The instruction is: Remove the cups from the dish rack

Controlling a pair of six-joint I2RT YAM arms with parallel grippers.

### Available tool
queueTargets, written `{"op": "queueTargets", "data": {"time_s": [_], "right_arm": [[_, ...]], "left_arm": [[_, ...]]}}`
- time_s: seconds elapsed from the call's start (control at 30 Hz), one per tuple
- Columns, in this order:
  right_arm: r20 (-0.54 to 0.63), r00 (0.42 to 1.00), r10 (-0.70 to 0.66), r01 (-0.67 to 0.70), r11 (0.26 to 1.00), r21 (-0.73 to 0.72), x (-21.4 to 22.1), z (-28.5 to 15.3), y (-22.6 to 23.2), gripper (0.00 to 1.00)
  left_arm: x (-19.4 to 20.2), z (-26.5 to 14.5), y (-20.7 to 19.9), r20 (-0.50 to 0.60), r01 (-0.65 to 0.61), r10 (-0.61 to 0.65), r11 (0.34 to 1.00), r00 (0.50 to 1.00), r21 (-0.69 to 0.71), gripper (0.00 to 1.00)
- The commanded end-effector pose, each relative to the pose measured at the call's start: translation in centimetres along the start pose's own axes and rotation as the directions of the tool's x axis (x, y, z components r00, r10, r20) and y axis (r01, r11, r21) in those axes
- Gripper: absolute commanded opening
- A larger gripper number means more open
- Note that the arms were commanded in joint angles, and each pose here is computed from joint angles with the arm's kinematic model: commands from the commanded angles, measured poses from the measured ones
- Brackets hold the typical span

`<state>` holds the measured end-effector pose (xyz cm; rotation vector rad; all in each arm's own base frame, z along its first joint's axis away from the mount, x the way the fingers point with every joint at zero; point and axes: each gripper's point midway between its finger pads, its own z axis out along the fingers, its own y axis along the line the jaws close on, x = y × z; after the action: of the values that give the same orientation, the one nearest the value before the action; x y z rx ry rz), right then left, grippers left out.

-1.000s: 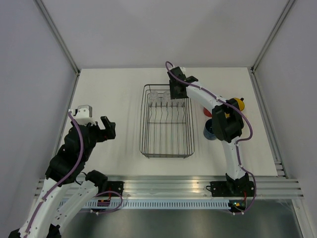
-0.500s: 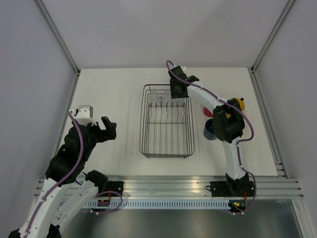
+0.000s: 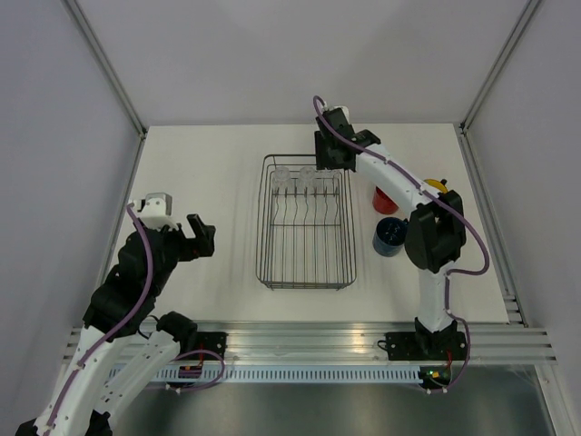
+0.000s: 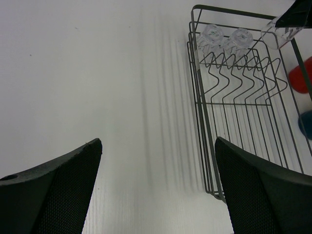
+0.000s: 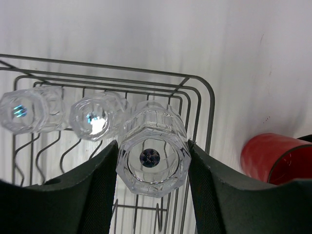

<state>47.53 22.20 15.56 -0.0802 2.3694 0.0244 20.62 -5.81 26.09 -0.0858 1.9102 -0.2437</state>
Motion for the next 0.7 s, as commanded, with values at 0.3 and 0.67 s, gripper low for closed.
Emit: {"op": "queueTargets", "data": {"time_s": [0.3,0.67], "right_arm": [[0.204,0.976,0.070,0.034,0.883,-0.467,-4.1,-13.9,6.7,0.26],[0.299,0.933,0.201,0.153,0.532,-0.833,-2.1,-25.9,12.2,0.24]], "left_arm": [[-1.3,-0.2,-6.3,-0.023,0.122,-0.120,0.946,0.992,0.301,1.00],[-2.9,-2.2,-14.2,-0.060,0.229,-0.263,0.679,0.963,0.697,1.00]]}}
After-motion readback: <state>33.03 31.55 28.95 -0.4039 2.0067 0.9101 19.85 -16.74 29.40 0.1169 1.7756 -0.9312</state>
